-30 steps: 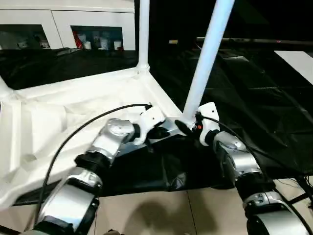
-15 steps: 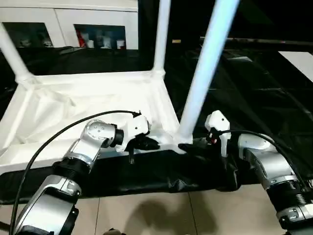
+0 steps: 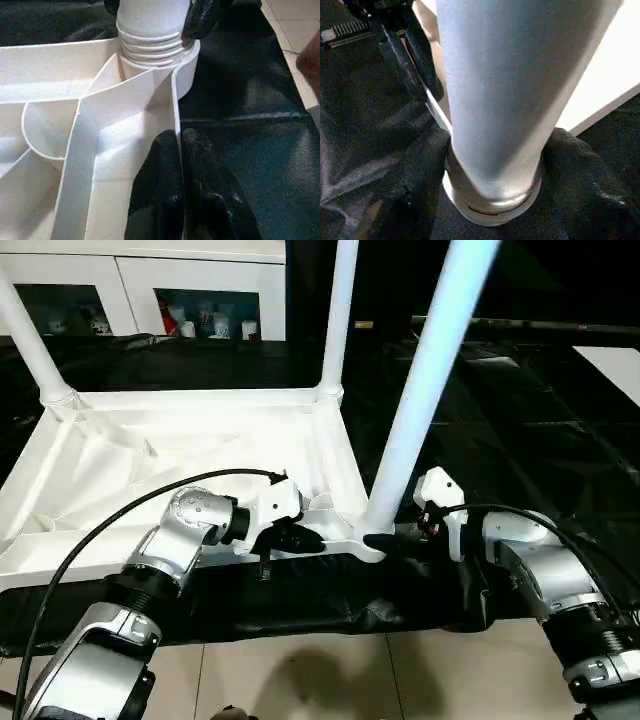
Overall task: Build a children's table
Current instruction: Rotate leg to tighten
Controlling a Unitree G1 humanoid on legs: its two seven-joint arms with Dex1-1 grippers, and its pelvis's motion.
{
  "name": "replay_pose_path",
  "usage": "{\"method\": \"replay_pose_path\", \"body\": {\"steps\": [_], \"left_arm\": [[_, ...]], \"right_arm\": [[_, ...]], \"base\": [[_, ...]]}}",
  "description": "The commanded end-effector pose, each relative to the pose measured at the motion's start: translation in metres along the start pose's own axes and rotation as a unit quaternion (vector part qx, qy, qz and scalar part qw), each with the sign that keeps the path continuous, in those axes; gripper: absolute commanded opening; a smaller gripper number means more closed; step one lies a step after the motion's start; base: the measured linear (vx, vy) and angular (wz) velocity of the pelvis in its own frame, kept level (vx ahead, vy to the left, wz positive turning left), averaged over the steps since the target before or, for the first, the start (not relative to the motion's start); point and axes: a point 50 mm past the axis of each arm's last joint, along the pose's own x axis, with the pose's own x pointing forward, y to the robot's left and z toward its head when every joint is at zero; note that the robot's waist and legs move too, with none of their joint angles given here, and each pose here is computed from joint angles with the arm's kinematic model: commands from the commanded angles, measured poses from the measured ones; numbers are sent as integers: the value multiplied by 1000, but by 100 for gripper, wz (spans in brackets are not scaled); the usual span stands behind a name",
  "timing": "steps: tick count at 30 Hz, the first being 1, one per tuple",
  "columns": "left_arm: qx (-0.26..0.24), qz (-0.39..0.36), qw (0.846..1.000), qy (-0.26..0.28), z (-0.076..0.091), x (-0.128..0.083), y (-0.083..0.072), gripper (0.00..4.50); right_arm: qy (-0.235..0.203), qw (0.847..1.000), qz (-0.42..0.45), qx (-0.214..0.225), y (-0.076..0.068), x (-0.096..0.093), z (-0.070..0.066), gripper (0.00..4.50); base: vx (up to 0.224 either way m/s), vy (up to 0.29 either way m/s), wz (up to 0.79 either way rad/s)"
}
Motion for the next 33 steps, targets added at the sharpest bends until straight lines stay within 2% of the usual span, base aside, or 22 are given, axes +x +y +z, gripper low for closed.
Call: {"method": "replay_pose_path", "body": {"steps": [1, 5, 7, 10, 13, 17, 18, 20, 23, 25, 26, 27, 30, 31, 32, 33], "left_arm": [[4, -26, 1000, -3, 1, 6, -6, 0], [-1, -20, 1000, -3, 0, 10, -6, 0], [-13, 37, 999, 25, -2, 22, 1, 0], [-25, 68, 997, 29, 0, 31, 5, 0], [-40, 107, 993, 29, 8, 48, 10, 0], [-50, 127, 990, 33, 12, 56, 12, 0], [-58, 151, 986, 34, 19, 67, 15, 0], [-54, 165, 984, 40, 23, 72, 17, 0], [-46, 170, 983, 43, 25, 72, 18, 0], [-40, 163, 985, 43, 24, 68, 19, 0], [-40, 163, 985, 43, 24, 68, 19, 0], [-34, 143, 988, 44, 21, 62, 18, 0], [-28, 133, 990, 46, 18, 59, 18, 0], [-22, 119, 992, 47, 14, 54, 17, 0], [-21, 114, 992, 47, 14, 53, 16, 0], [-17, 82, 995, 49, 8, 46, 13, 0]], "right_arm": [[10, 1000, 7, 15, 2, 2, -6, 264], [2, 1000, -1, 25, 3, 4, -9, 260], [-13, 996, -71, 59, -1, 11, -15, 260], [-18, 989, -120, 84, -4, 18, -18, 259], [-23, 972, -195, 130, -4, 35, -23, 259], [-30, 960, -233, 153, -5, 45, -22, 259], [-38, 943, -276, 183, -5, 59, -17, 259], [-42, 932, -304, 191, -6, 69, -10, 259], [-54, 935, -301, 179, -6, 74, -2, 259], [-78, 943, -277, 169, -7, 73, 5, 314], [-78, 943, -277, 169, -7, 73, 5, 328], [-101, 952, -234, 169, -7, 67, 9, 330], [-103, 960, -205, 161, -7, 62, 10, 362], [-93, 971, -175, 135, -6, 54, 9, 374], [-90, 973, -168, 130, -6, 52, 9, 380], [-71, 984, -126, 99, -6, 38, 6, 380]], "base": [[0, 0, 0], [0, 0, 0], [0, 0, 0], [0, 0, 0], [0, 0, 0], [0, 0, 0], [0, 0, 0], [0, 0, 0], [0, 0, 0], [0, 0, 0], [0, 0, 0], [0, 0, 0], [0, 0, 0], [0, 0, 0], [0, 0, 0], [0, 0, 0]]}}
